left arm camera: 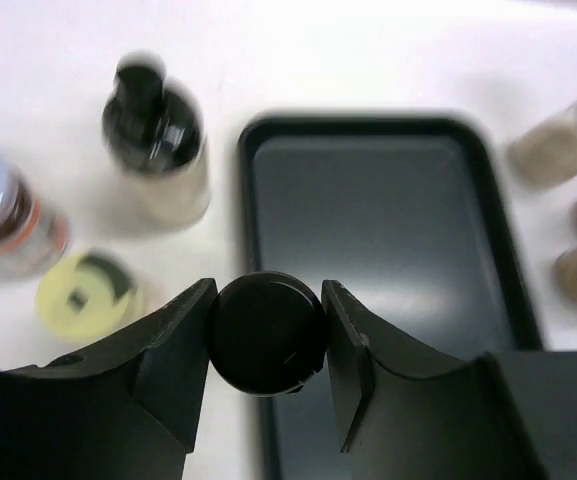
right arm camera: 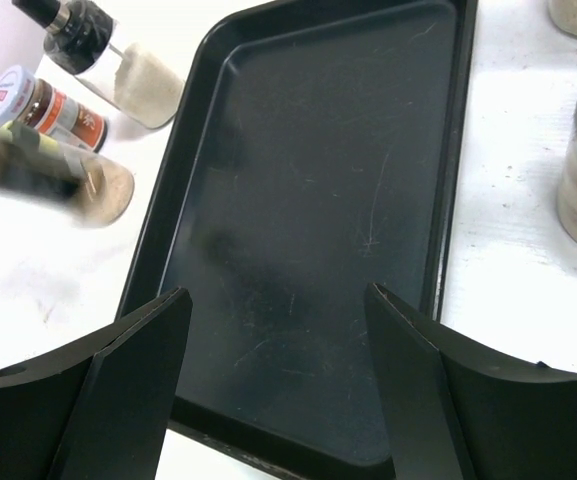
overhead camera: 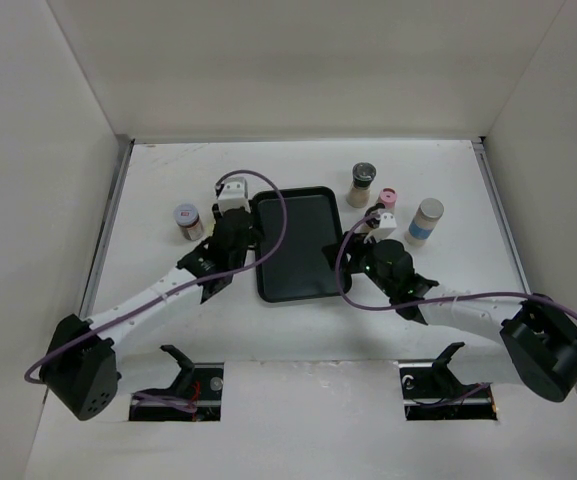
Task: Organize the condiment bottles
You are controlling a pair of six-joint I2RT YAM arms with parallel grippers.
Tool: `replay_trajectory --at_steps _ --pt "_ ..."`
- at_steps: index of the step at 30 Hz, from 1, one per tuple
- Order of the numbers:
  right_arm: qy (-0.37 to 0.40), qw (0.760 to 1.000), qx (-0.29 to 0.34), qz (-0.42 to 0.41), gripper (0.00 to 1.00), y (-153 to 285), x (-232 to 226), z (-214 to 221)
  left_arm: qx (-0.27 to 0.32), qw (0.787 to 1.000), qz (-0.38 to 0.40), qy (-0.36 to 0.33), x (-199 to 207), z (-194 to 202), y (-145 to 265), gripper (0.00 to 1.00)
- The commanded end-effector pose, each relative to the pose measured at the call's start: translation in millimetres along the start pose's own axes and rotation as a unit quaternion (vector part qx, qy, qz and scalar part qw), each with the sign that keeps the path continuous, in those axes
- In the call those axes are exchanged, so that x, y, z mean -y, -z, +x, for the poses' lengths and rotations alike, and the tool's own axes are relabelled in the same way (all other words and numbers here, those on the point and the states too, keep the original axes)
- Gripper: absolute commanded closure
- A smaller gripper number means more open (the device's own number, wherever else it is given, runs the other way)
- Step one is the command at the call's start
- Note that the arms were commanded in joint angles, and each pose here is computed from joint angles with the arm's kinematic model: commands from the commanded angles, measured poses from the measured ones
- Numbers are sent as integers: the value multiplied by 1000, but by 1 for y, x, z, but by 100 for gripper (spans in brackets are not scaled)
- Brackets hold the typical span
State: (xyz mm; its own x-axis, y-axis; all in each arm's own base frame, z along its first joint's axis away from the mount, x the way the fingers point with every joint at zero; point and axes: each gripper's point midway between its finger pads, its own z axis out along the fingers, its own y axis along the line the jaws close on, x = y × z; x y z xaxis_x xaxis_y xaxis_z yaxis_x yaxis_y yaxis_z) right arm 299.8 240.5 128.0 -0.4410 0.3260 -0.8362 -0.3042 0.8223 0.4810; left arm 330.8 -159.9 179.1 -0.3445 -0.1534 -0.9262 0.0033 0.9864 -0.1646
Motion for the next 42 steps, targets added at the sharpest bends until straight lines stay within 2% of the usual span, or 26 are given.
replay_trajectory --at_steps 1,7,13,22,24,26,30,34,38,42 --pt "-17 999 41 -24 24 -1 -16 -29 66 997 32 26 31 -53 -18 72" --pt "-19 998 49 -22 24 2 -14 -34 59 997 41 23 55 -58 -85 73" --pt "-21 998 48 -26 24 3 -15 -34 57 998 18 21 52 -57 -128 73" --pt "-19 999 42 -26 23 0 -15 -31 25 1000 13 10 49 -26 -161 69" --pt "-19 999 39 -26 24 0 -15 -29 17 1000 9 6 46 -17 -166 67" --pt "-18 999 43 -26 23 0 -15 -31 10 1000 7 5 45 -10 -169 60" --pt "-20 999 40 -26 23 0 -15 -30 7 1000 7 3 44 -7 -168 41" --pt "-20 999 42 -27 23 0 -15 -30 29 999 19 8 52 -30 -147 24" --pt "-19 999 41 -26 22 1 -15 -30 63 997 35 19 53 -61 -106 18" --pt "-22 999 42 -24 22 1 -13 -31 82 996 21 35 26 -73 -60 18"
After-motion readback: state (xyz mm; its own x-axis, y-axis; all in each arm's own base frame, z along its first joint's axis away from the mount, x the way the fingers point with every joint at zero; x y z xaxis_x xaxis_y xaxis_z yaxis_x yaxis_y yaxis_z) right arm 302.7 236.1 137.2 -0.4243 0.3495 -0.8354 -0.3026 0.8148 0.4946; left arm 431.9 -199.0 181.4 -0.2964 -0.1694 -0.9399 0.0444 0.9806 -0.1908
